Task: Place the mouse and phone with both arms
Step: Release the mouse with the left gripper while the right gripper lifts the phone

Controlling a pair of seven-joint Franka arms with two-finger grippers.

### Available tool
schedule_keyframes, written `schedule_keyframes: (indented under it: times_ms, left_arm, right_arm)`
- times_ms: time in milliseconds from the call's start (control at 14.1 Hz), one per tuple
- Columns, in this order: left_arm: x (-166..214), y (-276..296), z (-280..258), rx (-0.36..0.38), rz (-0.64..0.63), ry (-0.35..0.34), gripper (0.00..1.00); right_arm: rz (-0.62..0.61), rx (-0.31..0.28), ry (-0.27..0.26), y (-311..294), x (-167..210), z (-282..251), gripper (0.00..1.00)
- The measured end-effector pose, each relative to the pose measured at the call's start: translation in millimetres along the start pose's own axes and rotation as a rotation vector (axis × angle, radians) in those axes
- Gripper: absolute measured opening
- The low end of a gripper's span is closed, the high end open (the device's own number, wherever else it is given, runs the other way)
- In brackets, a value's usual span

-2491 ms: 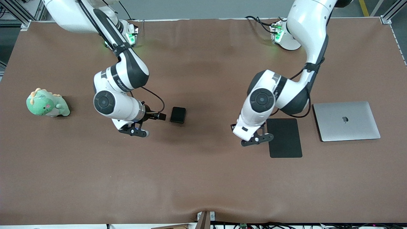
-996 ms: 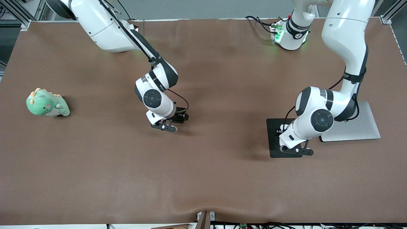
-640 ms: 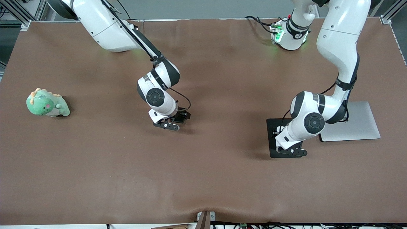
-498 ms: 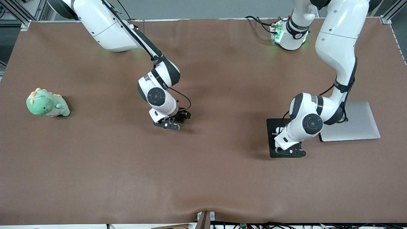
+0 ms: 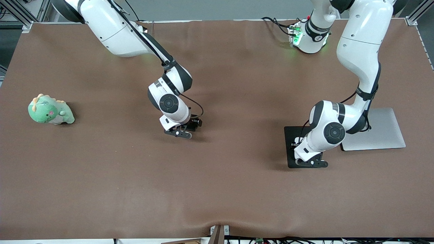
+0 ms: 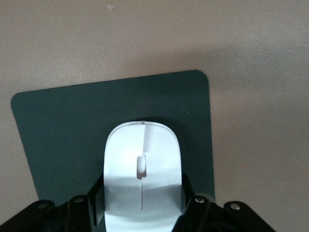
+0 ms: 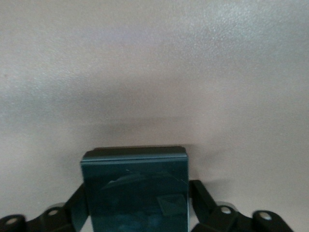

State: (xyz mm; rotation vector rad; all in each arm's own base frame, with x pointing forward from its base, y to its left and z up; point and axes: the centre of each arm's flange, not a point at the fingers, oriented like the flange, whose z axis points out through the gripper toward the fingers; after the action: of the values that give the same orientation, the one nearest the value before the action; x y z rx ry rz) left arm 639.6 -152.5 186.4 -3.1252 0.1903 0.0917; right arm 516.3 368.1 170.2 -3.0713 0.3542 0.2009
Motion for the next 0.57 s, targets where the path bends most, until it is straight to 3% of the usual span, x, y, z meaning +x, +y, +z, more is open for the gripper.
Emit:
schedule_keyframes:
  times_ms: [213,427,569]
  left_arm:
    - [-0.9,-0.6,4.4,0.0,-0.006,-0.007,0.7]
    - [-0.8,-1.3,4.4,0.0,-0.01,-0.006,0.98]
    - [0.2,-2.5,-0.3,0.0,-0.014,-0.001,1.0]
  right_arm:
    - [-0.011,-0.005,0.008,-1.1,0.3,-0.3,0.8]
    - [-0.006,-0.037,-0.018,-1.3,4.5,-7.4,0.8]
    - [0.01,-0.084,-0.053,2.9,13.9,-25.1,0.8]
